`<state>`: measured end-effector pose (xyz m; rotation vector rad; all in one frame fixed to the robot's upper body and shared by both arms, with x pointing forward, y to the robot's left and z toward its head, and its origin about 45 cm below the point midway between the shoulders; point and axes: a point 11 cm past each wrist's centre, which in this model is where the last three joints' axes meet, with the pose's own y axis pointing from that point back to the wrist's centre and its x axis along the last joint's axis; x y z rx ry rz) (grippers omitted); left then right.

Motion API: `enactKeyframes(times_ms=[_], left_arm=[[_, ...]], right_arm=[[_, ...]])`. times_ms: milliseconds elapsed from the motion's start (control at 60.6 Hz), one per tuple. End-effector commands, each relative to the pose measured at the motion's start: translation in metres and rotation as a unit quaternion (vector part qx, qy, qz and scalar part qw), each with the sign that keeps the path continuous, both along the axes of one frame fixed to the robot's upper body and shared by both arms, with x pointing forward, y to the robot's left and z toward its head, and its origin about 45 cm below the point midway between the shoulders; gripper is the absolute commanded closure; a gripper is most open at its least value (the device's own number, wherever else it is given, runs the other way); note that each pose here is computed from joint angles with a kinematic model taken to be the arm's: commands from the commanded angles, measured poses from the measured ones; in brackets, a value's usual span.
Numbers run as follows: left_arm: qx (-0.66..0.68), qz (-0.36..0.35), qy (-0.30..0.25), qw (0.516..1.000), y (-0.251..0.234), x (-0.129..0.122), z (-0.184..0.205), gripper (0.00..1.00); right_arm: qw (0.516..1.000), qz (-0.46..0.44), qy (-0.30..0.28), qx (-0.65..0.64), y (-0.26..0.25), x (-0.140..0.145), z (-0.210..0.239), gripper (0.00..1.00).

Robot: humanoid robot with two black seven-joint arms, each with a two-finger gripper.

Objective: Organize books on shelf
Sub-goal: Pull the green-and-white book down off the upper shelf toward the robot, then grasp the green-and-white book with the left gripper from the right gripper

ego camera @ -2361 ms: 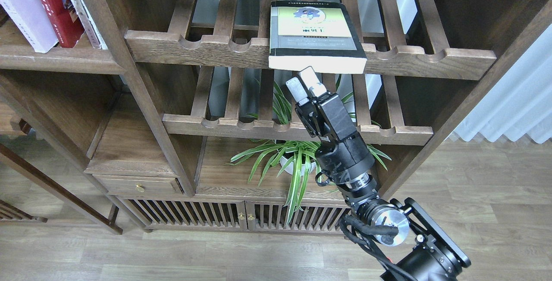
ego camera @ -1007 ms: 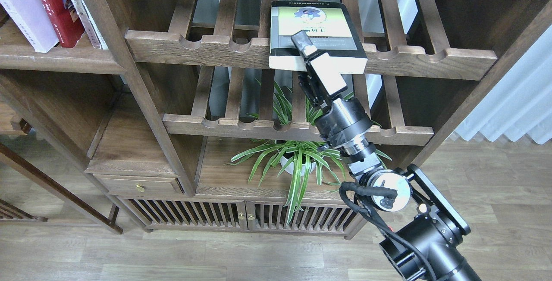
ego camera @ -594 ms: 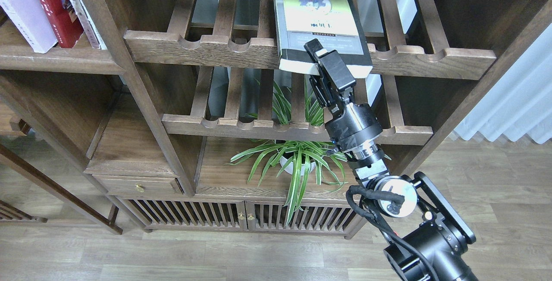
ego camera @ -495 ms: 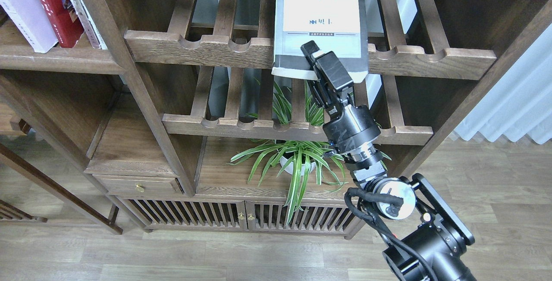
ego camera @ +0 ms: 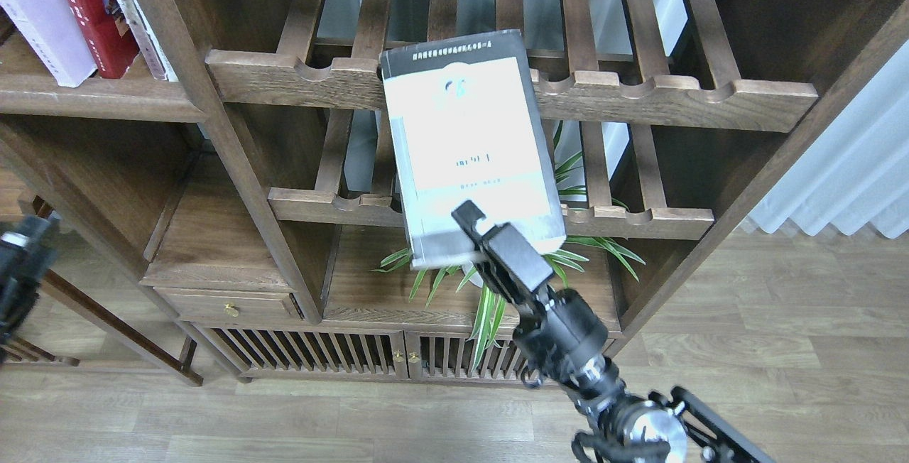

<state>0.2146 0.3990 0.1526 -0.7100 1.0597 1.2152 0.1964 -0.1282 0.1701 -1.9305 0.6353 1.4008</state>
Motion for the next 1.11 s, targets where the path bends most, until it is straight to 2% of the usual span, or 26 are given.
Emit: enactKeyframes(times_ms=[0,182,363,528,974,1089], left_arm=[[-0.027,-0.002,0.009,1.0,-0.025,-0.004,-0.015,0.24],[-0.063,-0.025,0.025,0.997,-0.064,-0.01,-0.03,0.24],[-0.119,-0.051,0.03,0.991,-0.117,-0.016,-0.038,0.24],[-0.154,-0.081,0.037,0.984,-0.152,-0.023,-0.04,0.25],[-0.195,-0.156,0.071,0.966,-0.215,-0.048,-0.048,0.25],[-0.197,-0.163,0.072,0.964,-0.22,-0.048,-0.048,0.28]], right_arm=[[0.999,0.024,0.023,-0.044,-0.016,-0.014,-0.019,0.97],[0.995,0.041,0.042,-0.076,-0.023,-0.018,-0.037,0.97],[0.99,0.093,0.065,-0.08,0.002,-0.034,-0.055,0.97],[0.989,0.098,0.084,-0.076,0.013,-0.037,-0.067,0.97],[0.983,0.146,0.103,-0.044,0.053,-0.059,-0.068,0.97],[0.982,0.153,0.106,-0.037,0.059,-0.065,-0.068,0.97]])
